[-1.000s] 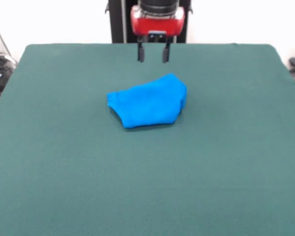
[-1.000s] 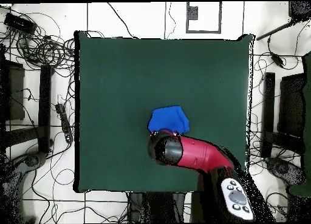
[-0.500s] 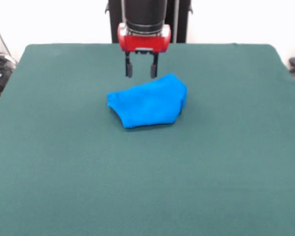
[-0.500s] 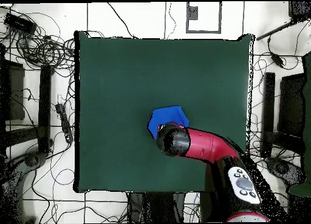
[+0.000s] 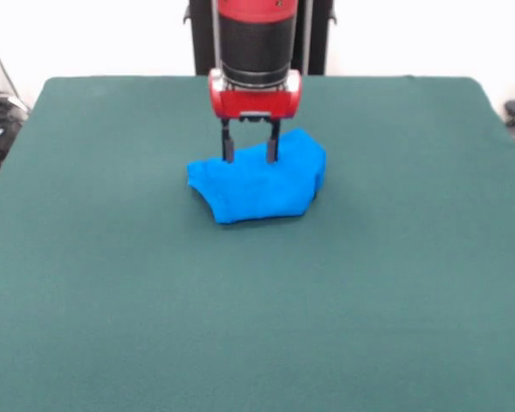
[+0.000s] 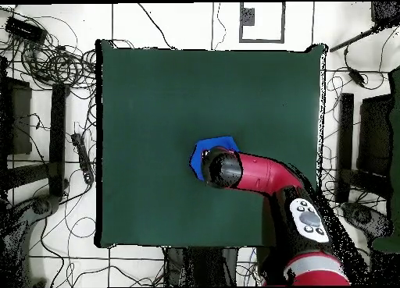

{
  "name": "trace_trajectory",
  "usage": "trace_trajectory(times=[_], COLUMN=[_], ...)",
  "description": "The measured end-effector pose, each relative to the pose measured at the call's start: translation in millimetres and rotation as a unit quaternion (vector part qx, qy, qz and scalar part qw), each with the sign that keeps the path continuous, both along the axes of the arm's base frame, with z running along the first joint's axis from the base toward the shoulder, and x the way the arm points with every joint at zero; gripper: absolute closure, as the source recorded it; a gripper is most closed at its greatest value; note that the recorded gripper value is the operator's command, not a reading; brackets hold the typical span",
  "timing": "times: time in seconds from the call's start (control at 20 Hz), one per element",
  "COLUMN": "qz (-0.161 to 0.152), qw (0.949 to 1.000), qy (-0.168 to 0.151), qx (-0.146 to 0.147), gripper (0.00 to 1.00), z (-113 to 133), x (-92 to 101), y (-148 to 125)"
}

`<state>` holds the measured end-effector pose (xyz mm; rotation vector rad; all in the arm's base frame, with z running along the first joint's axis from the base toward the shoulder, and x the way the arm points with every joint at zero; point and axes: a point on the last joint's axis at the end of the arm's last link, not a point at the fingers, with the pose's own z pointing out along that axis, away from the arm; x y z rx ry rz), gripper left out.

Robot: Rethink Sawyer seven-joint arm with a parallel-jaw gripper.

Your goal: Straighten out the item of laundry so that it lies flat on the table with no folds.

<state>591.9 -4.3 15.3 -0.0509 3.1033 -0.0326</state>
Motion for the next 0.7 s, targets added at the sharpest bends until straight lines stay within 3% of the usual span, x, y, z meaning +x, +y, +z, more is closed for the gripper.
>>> trace_trajectory(times=[0.4,0.7], qz=[0.003,-0.001], qw=[0.9998,0.9995], qy=[-0.019,-0.028], qx=[0.006,0.013], gripper=[0.00,0.00], z=[-8,-7], x=[27.4,37.4], y=[4,0])
